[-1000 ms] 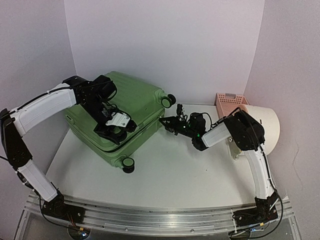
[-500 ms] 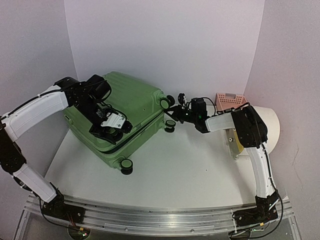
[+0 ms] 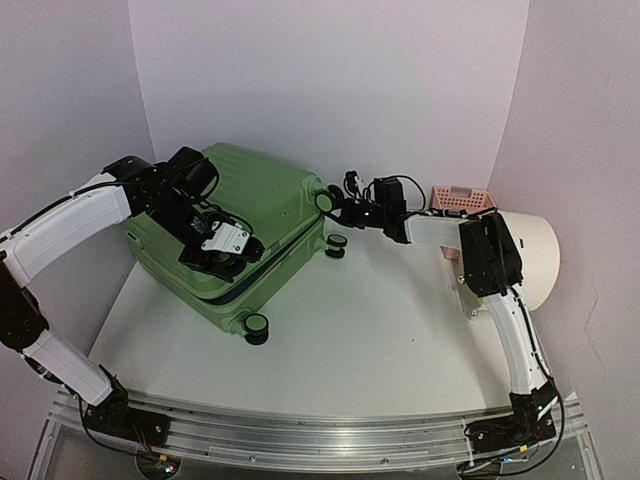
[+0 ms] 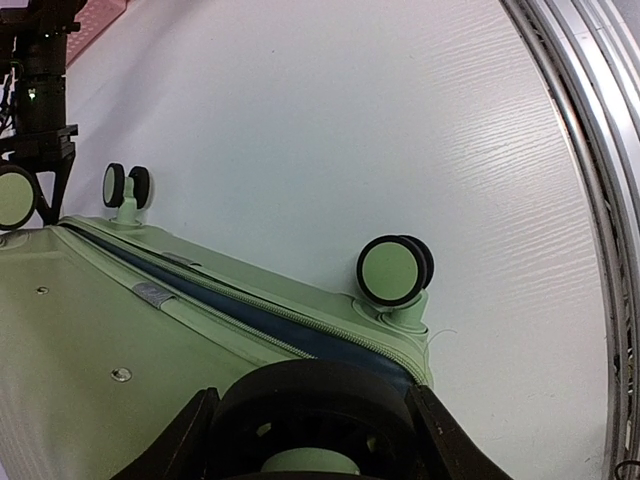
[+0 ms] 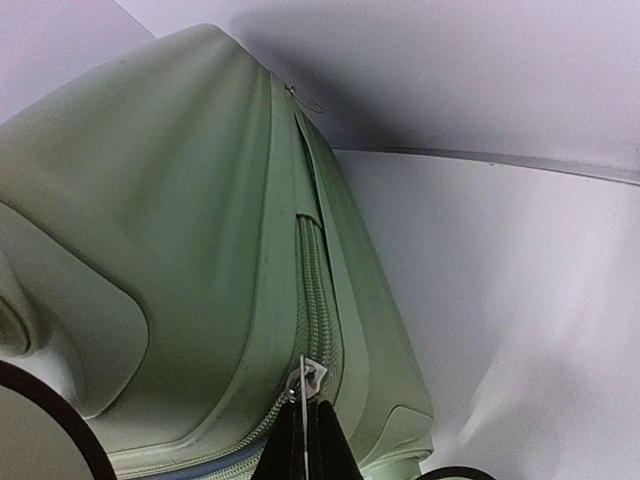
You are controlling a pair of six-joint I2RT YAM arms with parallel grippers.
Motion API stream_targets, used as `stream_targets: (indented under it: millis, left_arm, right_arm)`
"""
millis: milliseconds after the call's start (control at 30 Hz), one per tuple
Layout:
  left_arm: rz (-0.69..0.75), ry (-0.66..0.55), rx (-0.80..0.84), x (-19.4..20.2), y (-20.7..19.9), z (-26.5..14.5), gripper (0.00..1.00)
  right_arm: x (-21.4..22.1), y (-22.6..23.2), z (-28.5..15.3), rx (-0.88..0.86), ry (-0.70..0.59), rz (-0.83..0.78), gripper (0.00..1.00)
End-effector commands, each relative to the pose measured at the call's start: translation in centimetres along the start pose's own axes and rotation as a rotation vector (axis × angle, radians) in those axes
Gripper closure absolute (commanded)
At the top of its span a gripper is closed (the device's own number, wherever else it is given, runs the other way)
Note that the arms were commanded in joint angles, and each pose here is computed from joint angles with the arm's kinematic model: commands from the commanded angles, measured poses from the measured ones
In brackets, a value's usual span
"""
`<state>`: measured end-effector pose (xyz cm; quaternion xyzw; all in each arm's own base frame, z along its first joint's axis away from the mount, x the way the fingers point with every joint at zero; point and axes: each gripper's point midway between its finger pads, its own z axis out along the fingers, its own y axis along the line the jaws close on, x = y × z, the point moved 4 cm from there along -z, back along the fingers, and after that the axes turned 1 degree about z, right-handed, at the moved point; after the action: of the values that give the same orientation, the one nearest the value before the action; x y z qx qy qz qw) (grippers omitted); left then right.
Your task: Open, take out, and arrange the luggage
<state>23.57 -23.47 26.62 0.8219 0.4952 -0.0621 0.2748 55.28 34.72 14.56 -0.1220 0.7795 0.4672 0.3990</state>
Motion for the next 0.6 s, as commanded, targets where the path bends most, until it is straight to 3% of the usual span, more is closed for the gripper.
stream_targets:
  millis: [0, 100, 167, 200, 267, 333, 433, 567]
  left_arm:
    - [-0.020, -0.087, 0.218, -1.9, -7.0, -4.3, 1.00]
    - [-0.044, -0.088, 0.211, -1.9, -6.5, -3.9, 1.00]
    - [-0.084, -0.090, 0.185, -2.1, -5.8, -3.9, 0.93]
    - [-0.104, -0.095, 0.151, -2.2, -5.0, -3.9, 0.65]
    - [-0.134, -0.101, 0.091, -2.5, -3.7, -4.0, 0.31]
    - [-0.158, -0.116, 0.009, -3.0, -1.6, -4.1, 0.15]
    - [-0.200, -0.165, -0.105, -4.3, 2.3, -5.1, 0.05]
    - [-0.248, -0.237, -0.162, -6.0, 5.9, -5.9, 0.02]
  right_arm:
    - [-12.0, -7.2, -5.4, 0.263, -0.408, -0.125, 1.00]
    - [-9.7, -6.3, -4.1, 0.192, -0.334, -0.135, 1.00]
    - [-8.4, -5.7, -3.9, 0.180, -0.294, -0.170, 1.00]
    - [-7.0, -4.7, -4.2, 0.164, -0.266, -0.189, 1.00]
    - [-6.1, -3.0, -5.2, 0.127, -0.286, -0.210, 1.00]
    - [-5.7, -1.6, -6.1, 0.120, -0.296, -0.236, 1.00]
    - [-5.2, 1.0, -7.2, 0.109, -0.287, -0.290, 1.00]
    - [-4.0, 4.2, -8.0, 0.079, -0.264, -0.344, 1.00]
